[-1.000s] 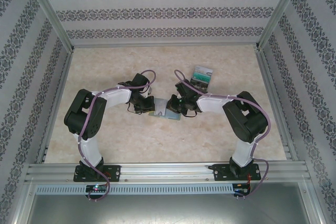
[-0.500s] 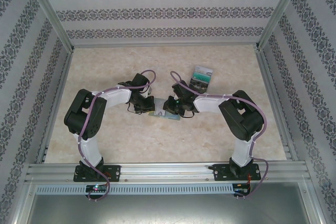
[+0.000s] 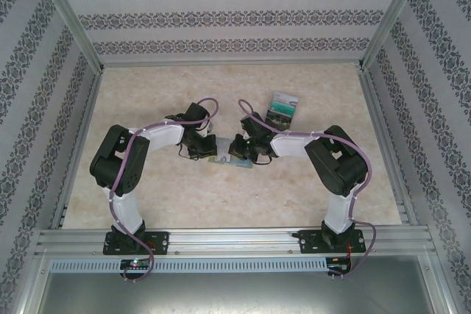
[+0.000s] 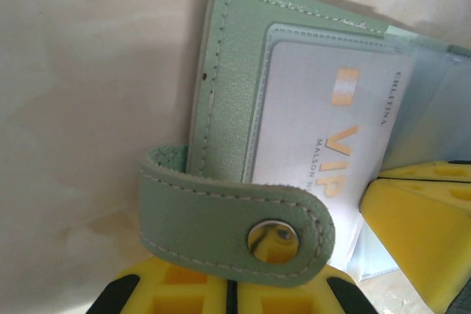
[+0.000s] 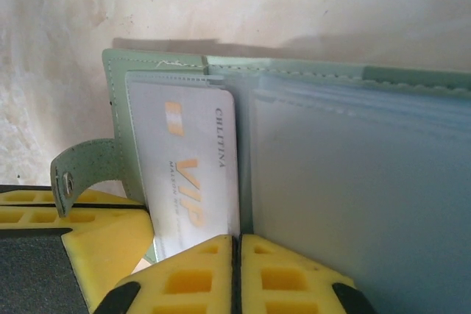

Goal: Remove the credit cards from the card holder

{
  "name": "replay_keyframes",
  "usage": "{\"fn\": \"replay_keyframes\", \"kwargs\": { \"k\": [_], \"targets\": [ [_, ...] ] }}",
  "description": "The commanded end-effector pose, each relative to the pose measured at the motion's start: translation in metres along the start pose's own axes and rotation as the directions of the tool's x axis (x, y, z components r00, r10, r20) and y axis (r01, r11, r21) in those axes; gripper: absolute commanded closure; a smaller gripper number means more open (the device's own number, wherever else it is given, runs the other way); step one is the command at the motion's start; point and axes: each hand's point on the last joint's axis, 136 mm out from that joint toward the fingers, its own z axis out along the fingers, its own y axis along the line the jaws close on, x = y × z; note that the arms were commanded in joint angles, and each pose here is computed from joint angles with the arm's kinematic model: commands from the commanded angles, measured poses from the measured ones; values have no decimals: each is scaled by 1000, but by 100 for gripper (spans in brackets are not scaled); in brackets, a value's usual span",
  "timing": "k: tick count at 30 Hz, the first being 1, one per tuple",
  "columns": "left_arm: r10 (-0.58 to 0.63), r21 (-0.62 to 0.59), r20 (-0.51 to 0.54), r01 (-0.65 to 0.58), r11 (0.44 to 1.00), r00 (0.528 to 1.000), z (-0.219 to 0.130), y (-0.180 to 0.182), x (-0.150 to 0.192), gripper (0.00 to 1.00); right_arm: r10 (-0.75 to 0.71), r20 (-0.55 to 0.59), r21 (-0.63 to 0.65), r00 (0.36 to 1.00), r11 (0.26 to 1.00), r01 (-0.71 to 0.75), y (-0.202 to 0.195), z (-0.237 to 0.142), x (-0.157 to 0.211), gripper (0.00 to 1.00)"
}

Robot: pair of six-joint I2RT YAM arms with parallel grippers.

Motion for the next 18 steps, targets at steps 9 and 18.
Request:
{"fn": "replay_keyframes", "kwargs": {
  "k": [9,18],
  "targets": [
    [-27,-84,-26,25,996,999,6,17,8,100,15,82,-3,996,1000,-15,-1,-27,-6,100],
    [-26,-81,-30,24,996,999,6,17,10,100,30,55,23,998,999,-31,-18,-21,2,100]
  ]
}}
